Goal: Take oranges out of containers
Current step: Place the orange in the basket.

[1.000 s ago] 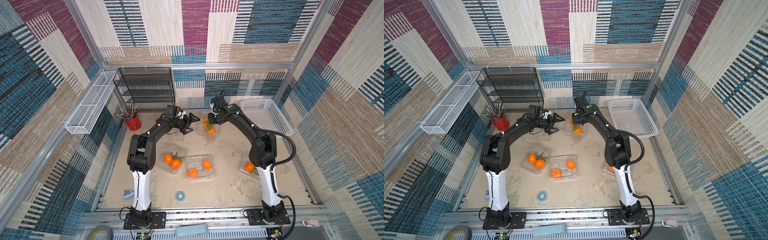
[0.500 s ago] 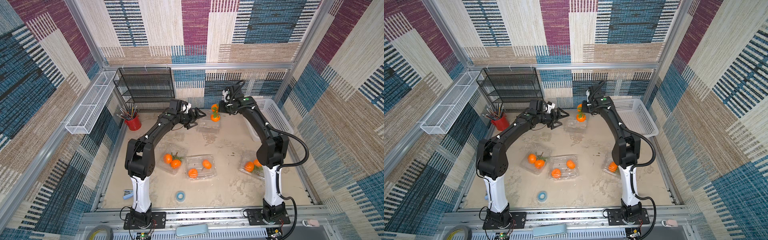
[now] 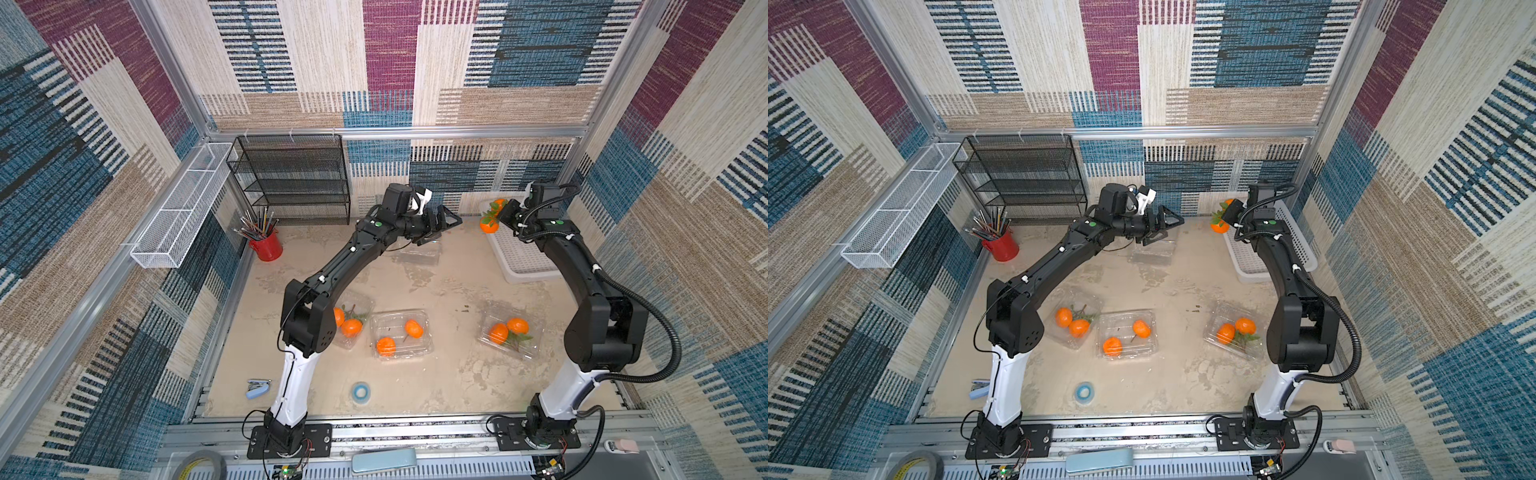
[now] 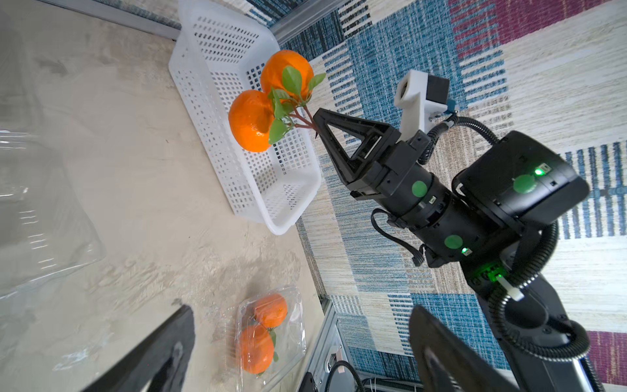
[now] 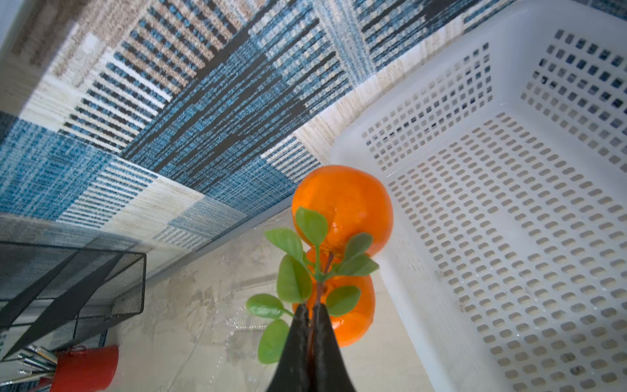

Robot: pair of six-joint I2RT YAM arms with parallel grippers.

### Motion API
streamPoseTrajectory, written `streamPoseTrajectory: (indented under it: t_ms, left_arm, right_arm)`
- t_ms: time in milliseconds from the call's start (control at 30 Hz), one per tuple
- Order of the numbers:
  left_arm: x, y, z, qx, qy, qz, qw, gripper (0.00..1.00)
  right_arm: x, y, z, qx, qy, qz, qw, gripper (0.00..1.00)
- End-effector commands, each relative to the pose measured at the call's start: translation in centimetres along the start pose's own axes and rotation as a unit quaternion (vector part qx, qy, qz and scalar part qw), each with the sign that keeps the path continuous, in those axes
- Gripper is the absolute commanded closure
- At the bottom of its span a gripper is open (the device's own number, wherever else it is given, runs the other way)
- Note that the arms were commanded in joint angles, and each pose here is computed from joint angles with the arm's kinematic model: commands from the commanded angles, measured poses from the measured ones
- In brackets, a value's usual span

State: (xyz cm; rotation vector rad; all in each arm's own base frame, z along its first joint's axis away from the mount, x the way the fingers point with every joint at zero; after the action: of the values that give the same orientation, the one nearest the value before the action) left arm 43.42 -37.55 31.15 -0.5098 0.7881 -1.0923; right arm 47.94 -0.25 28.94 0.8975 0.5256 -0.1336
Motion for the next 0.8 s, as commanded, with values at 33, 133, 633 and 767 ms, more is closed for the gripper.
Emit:
streamPoseTrajectory:
  t_ms: [33, 133, 633, 767]
  left_arm:
    - [1.6, -0.4, -0.5, 0.008, 0.010, -0.012, 1.000, 0.01]
    - [2.2, 0.3, -1.2, 0.004, 0.020, -0.008, 1.000, 0.01]
    - [4.6, 3.5, -2.0, -0.009, 0.042, -0.002, 0.999, 0.01]
    - [4.5, 4.6, -1.8, -0.015, 0.042, 0.004, 0.999, 0.01]
  right_arm:
    - [-0.3, -0.8, 2.7, 0.083, -0.106, 0.032, 0.990, 1.00]
    - [-0.4, -2.3, 3.2, 0.117, -0.142, 0.042, 0.982, 1.00]
    - [5.6, -8.4, 4.1, 0.181, -0.136, 0.091, 0.970, 1.00]
    - [8.5, -9.2, 4.3, 0.193, -0.102, 0.102, 0.970, 1.00]
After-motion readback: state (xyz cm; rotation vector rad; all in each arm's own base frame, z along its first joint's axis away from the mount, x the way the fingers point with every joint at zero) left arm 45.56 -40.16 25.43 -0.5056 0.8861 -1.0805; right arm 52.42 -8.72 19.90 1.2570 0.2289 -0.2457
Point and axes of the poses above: each gripper's point midway between its finger pads, its own x axis out along the fingers, its own y axis along the line the jaws close on, z = x × y, the point moved 6 cm from there along -x, back along the fingers, and after that the axes turned 15 degrees about x, right-handed, at the moved point
